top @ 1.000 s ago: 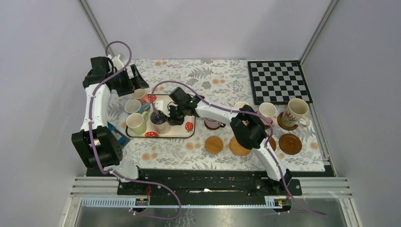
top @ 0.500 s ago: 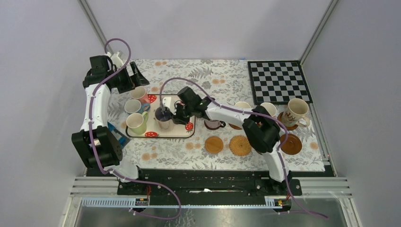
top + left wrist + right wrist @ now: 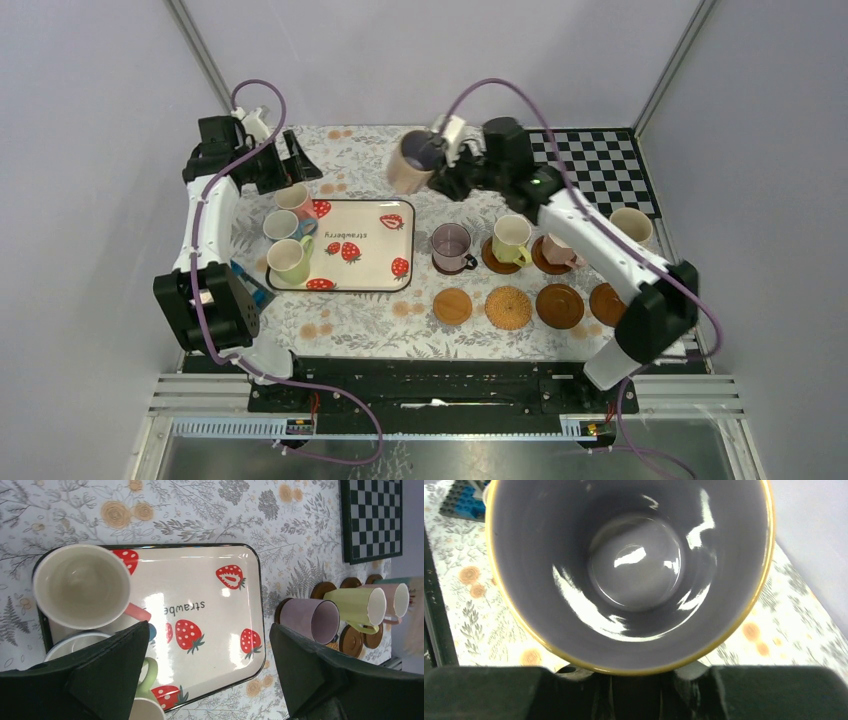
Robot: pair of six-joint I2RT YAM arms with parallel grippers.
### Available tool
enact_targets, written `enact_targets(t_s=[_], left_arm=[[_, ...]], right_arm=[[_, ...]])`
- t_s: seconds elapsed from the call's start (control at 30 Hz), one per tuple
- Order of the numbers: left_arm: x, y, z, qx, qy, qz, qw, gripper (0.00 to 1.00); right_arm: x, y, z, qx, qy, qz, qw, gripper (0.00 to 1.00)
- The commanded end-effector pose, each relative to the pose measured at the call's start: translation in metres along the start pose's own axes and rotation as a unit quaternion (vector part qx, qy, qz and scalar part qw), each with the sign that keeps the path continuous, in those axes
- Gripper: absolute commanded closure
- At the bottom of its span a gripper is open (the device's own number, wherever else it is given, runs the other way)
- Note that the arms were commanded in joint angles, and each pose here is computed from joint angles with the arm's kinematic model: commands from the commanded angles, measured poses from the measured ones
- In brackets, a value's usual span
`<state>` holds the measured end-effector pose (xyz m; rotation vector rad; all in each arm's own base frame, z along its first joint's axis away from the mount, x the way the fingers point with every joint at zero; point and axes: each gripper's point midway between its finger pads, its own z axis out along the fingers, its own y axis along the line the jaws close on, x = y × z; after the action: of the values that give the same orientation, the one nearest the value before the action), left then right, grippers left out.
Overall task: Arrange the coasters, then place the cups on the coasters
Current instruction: Place the cup on the coaster.
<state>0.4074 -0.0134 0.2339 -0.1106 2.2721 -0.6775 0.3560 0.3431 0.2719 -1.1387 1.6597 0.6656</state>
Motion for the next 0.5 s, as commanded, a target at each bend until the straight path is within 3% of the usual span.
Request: enact_targets(t_s=[0.0,0.23,0.47], left_arm=[[-0.002,-0.018,0.013,0.022,-0.006,0.049,0.999,0.01],[0.006,-0.044,0.034,0.052,0.015,0.069,0.996,0.01],[0.01,-0.073,0.055,0.078,0.021,0.1,0.992,0.01]], right_arm=[[-0.012,-0.011,-0.072,0.036,-0.024,0.009,0.999,1.0],[0.027,-0.029,-0.157,0.109,0.036,0.043,0.992,1.0],[0.065,-0.015,-0.227,0.168,0.103,0.065,0.978,1.0]])
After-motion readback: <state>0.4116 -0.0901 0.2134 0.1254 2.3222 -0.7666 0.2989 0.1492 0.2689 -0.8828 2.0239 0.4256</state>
